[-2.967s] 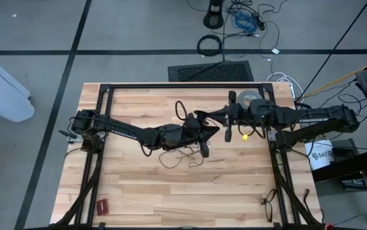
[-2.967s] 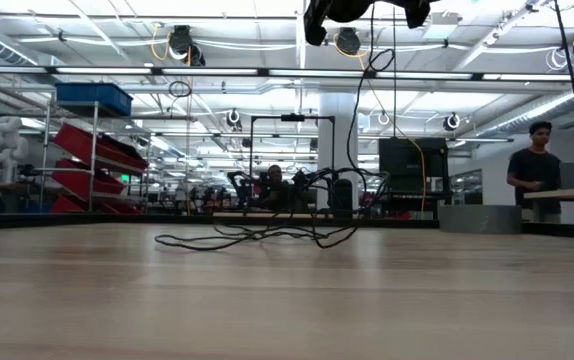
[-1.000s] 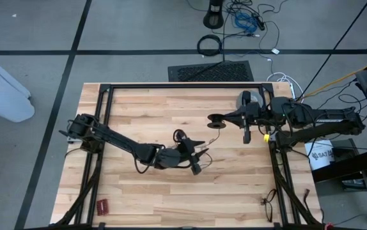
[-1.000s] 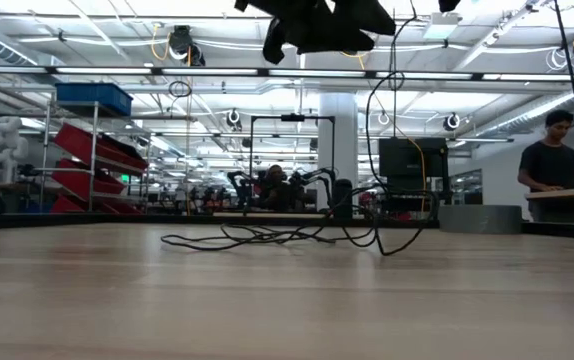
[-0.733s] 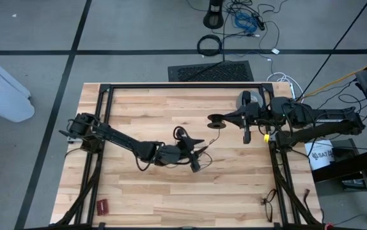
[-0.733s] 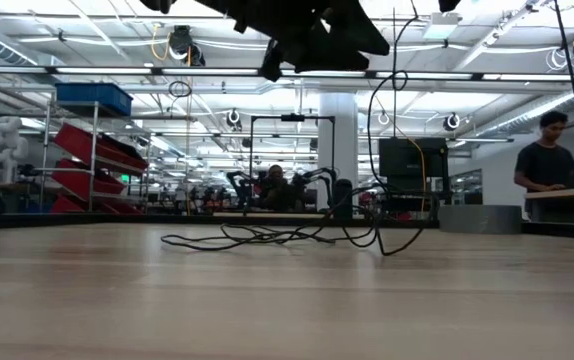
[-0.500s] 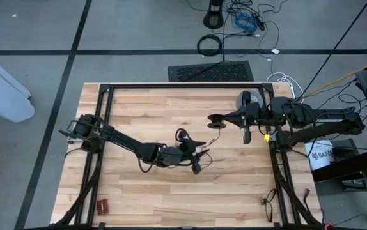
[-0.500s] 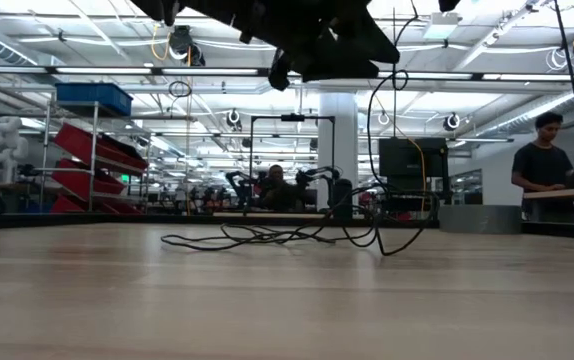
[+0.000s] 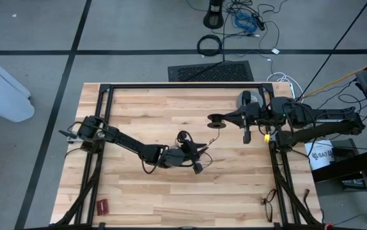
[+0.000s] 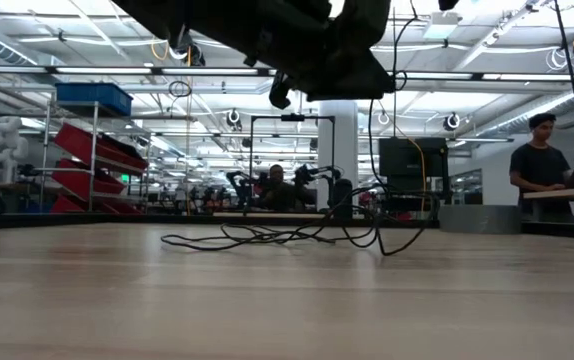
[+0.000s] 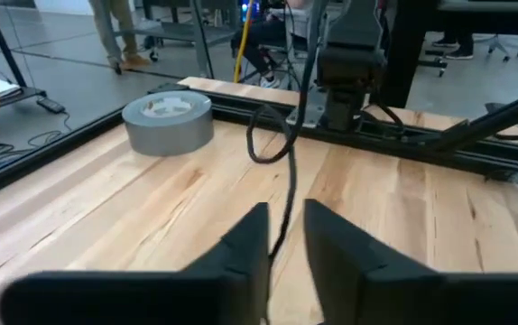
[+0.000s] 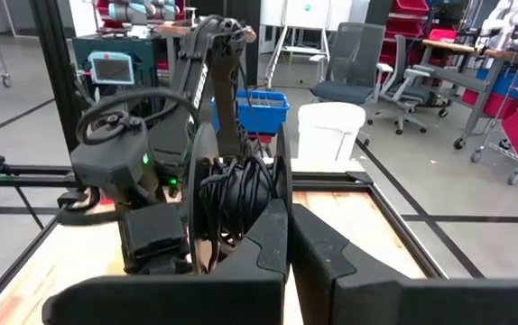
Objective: Coil cords
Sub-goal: Coil the black wire onto the spool
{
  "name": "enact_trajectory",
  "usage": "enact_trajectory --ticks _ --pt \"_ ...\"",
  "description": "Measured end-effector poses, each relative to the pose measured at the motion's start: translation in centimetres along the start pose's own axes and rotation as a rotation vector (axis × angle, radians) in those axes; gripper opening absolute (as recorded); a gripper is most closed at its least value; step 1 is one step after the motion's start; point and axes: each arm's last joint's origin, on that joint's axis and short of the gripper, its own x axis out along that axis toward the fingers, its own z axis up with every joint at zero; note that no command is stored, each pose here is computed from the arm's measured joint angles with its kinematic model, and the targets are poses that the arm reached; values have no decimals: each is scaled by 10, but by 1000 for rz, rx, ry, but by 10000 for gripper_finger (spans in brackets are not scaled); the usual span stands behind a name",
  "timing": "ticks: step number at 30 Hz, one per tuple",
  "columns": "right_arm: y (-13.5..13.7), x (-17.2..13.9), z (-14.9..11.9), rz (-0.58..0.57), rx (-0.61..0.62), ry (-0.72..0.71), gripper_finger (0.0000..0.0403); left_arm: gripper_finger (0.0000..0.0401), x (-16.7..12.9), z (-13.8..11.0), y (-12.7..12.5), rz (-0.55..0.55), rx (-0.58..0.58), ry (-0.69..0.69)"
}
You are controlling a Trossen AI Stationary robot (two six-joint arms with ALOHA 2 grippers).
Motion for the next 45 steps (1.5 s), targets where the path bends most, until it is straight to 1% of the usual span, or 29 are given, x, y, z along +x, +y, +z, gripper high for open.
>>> enact_trajectory --ticks 3,5,12,18,21,24,30,32,34,36,38,42,45 --pt "0 0 1 0 -2 -7 0 20 -1 0 -1 -4 -4 1" --pt "0 0 1 0 -1 -6 0 9 -3 -2 -5 -11 -5 10" --pt "0 0 1 0 -1 -5 0 4 -16 -10 -20 -33 6 50" --pt "-1 -5 3 0 1 -21 0 4 -22 -30 -17 24 -14 227" --pt "-1 -8 4 -1 3 -34 0 4 -25 -36 -15 67 -14 277" --pt "-1 -12 6 -2 4 -50 0 4 -30 -34 -11 102 -11 307" --pt "-2 -20 9 -2 6 -73 0 4 -44 -26 2 216 20 365" --pt "-2 -20 9 -3 6 -71 0 4 -48 -22 5 230 40 378" --pt "-2 -20 8 -3 6 -69 0 5 -50 -17 6 228 34 371" --pt "-2 -19 8 -4 6 -68 0 15 -53 -11 7 211 33 363" --pt "-2 -19 8 -4 6 -66 0 35 -56 -2 7 176 47 356" --pt "-2 -19 6 -4 21 -47 0 94 -63 13 9 121 71 348" --pt "-2 -19 4 -4 29 -28 0 141 -68 26 14 104 92 324"
